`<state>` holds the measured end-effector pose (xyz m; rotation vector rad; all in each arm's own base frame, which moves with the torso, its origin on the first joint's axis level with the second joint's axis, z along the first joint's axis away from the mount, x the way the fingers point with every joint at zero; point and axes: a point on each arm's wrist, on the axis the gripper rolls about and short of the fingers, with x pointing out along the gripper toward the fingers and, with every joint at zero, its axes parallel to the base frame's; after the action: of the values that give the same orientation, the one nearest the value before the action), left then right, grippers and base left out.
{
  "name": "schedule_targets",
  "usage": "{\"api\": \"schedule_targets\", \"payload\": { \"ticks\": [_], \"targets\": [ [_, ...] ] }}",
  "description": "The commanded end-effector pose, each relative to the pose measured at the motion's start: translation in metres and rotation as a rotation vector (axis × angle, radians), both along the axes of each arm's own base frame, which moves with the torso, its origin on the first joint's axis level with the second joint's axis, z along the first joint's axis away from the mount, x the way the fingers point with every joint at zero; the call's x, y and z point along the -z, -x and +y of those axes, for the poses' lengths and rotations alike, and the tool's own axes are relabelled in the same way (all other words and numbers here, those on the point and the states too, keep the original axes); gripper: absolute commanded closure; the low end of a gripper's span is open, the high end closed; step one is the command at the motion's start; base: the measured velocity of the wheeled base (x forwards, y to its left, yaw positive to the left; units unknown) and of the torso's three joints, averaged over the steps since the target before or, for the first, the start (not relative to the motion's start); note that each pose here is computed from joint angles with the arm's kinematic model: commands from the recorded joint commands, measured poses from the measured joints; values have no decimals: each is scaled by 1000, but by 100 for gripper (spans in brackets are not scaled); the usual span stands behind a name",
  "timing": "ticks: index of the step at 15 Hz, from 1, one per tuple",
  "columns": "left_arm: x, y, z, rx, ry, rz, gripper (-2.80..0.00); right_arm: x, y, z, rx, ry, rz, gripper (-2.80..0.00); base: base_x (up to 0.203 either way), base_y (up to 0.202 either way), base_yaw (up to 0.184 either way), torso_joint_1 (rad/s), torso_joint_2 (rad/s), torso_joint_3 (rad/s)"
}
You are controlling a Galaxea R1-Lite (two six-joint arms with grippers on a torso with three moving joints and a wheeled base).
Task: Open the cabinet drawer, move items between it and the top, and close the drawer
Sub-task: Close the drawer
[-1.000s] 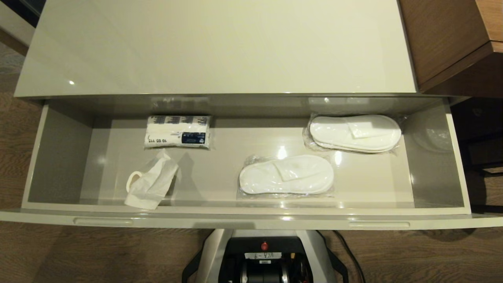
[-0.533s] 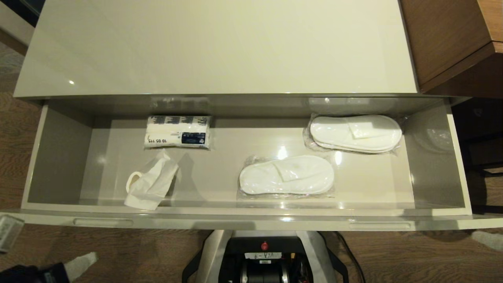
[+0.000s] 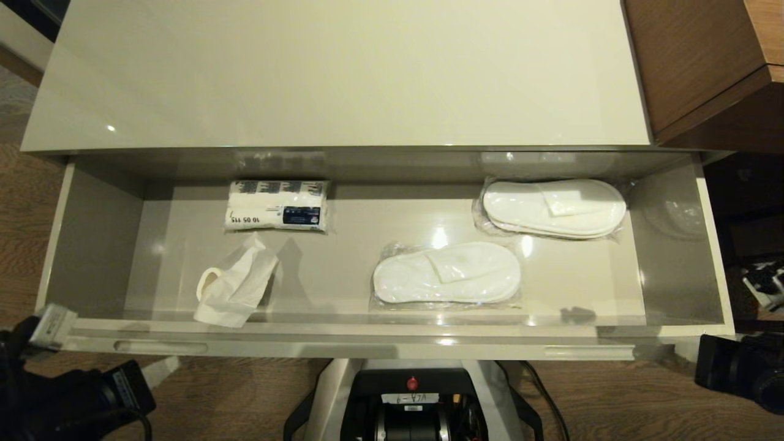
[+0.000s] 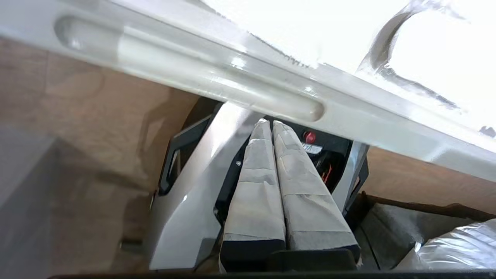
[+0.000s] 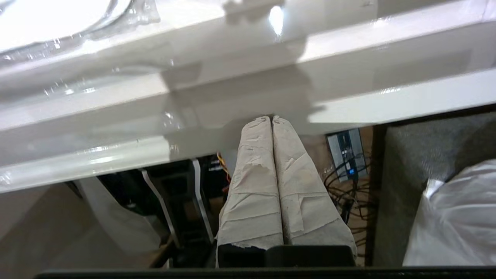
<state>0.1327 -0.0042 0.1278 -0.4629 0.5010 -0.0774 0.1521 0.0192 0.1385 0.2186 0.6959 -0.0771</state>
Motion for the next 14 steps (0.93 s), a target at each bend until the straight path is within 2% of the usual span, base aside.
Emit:
{"api": "schedule_targets", "payload": {
  "ticks": [1, 3, 7, 9, 10, 14],
  "targets": [
    [5, -8, 0, -6, 15, 36, 0, 11, -2, 7, -17, -18, 66, 0, 0, 0, 0, 0, 0, 0],
    [4, -8, 0, -7, 18, 34, 0, 12, -5, 8, 4, -37, 80, 0, 0, 0, 0, 0, 0, 0],
    [3, -6, 0, -1, 19, 25, 0, -8, 4, 6, -2, -52, -7, 0, 0, 0, 0, 0, 0, 0],
    [2, -4, 0, 0, 17, 13, 0, -25, 15, 4, -17, -59, -82, 0, 0, 0, 0, 0, 0, 0],
    [2, -4, 0, 0, 17, 13, 0, -30, 22, 4, -32, -49, -86, 0, 0, 0, 0, 0, 0, 0],
    [2, -2, 0, 1, 14, 15, 0, -25, 37, 3, -88, -25, 35, 0, 0, 0, 0, 0, 0, 0]
  ]
}}
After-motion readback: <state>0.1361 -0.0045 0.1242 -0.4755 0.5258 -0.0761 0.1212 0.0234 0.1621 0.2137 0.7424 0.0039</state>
